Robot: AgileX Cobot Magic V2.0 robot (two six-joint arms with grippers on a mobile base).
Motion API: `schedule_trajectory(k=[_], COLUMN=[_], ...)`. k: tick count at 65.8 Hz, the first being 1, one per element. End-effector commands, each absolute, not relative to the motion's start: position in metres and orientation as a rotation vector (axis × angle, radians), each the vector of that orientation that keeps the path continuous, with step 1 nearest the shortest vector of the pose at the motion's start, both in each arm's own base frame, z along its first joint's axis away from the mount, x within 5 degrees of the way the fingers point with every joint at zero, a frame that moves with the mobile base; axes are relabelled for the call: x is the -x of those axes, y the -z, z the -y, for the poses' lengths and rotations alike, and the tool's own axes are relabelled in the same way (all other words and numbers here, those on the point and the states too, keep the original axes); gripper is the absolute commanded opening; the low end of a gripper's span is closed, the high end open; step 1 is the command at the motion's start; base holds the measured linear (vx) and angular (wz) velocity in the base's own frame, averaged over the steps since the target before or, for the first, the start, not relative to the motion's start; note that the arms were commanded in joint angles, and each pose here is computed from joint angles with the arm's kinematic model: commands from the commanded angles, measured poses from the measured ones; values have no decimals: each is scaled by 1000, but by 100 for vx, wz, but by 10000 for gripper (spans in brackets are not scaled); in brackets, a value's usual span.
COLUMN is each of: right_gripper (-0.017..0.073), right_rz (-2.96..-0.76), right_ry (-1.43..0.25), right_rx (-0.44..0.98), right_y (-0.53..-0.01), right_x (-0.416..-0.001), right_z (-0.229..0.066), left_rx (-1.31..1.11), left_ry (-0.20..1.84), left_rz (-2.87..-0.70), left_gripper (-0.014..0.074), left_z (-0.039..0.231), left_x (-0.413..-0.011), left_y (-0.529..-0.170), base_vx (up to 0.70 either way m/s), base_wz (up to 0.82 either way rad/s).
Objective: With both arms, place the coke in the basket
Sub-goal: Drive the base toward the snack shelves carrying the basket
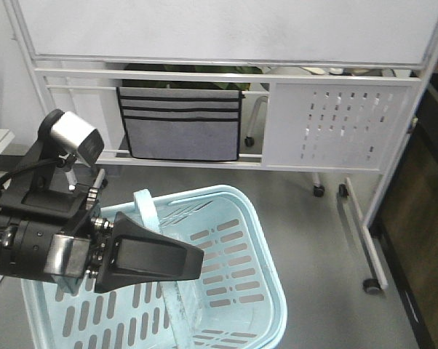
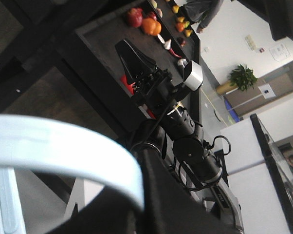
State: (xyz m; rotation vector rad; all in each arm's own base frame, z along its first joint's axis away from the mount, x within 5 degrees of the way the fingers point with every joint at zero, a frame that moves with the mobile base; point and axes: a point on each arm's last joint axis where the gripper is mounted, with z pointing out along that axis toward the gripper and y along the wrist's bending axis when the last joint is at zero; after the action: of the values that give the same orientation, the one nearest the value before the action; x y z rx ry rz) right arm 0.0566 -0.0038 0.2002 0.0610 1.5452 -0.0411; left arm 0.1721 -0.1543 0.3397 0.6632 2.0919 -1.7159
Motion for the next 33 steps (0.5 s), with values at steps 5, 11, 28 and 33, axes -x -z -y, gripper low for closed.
schedule_trajectory(k=[5, 11, 28, 33], right_gripper=[-2, -2, -2, -2], right_rz=[-1468, -1468, -1468, -1468], right_ry=[57, 57, 57, 57], right_rx=[-45, -45, -45, -45], right_y=[-205, -205, -205, -205], right_x=[-56, -56, -56, -56], right_z=[4, 4, 4, 4], left_rx=[-675, -675, -675, -675], left_ry=[1815, 1815, 1815, 1815], left_rz=[-1969, -1969, -1969, -1969], left_gripper=[-6, -6, -6, -6], left_z=[154, 154, 154, 154], left_x=[-165, -165, -165, -165], left_y=[-360, -360, -360, -360], base_vx=[21, 20, 18, 15], base_wz=[25, 29, 35, 39])
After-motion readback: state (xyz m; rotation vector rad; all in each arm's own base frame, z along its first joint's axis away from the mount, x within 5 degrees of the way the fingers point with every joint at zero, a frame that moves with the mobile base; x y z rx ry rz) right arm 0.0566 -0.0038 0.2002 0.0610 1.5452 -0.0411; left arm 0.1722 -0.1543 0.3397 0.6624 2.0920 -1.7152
